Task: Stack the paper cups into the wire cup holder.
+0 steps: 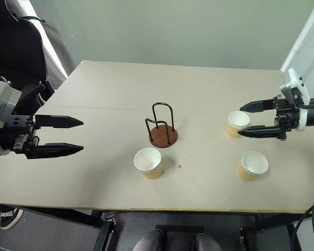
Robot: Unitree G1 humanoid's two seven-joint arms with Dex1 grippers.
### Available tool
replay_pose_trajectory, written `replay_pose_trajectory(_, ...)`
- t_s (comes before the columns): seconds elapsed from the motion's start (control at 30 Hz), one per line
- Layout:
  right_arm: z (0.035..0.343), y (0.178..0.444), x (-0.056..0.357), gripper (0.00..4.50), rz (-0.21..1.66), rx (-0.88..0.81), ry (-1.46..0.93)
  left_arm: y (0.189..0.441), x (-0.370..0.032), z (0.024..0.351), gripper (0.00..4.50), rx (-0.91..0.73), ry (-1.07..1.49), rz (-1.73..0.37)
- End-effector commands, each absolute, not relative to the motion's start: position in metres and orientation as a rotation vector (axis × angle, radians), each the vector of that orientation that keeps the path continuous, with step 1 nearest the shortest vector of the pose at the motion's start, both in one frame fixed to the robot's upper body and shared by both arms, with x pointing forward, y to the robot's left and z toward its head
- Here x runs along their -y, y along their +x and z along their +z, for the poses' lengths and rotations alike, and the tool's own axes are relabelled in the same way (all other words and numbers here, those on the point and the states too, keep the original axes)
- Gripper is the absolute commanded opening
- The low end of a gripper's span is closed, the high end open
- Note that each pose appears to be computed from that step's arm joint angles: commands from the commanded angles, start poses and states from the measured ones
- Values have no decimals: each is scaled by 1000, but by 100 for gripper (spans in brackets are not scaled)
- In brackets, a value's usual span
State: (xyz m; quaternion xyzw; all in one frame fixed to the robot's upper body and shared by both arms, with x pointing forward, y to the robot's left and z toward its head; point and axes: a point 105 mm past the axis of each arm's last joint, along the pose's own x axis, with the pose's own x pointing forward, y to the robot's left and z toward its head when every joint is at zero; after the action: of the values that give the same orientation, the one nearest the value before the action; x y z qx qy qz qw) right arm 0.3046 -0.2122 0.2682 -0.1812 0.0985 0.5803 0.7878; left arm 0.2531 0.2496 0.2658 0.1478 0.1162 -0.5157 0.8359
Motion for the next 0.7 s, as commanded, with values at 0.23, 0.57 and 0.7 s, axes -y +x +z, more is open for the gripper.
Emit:
replay_pose_trajectory(0.23, 282, 304, 209, 450, 1260, -165, -428, 254, -251, 268, 449, -243, 385, -1042)
replay_pose_trajectory(0.57, 324, 339, 129, 450, 1201, 164, -478, 257, -248, 269, 449, -227, 376, -1042)
replay_pose_trajectory(0.7, 304, 347, 85, 450, 1210, 145, -474, 258, -245, 269, 449, -220, 373, -1048)
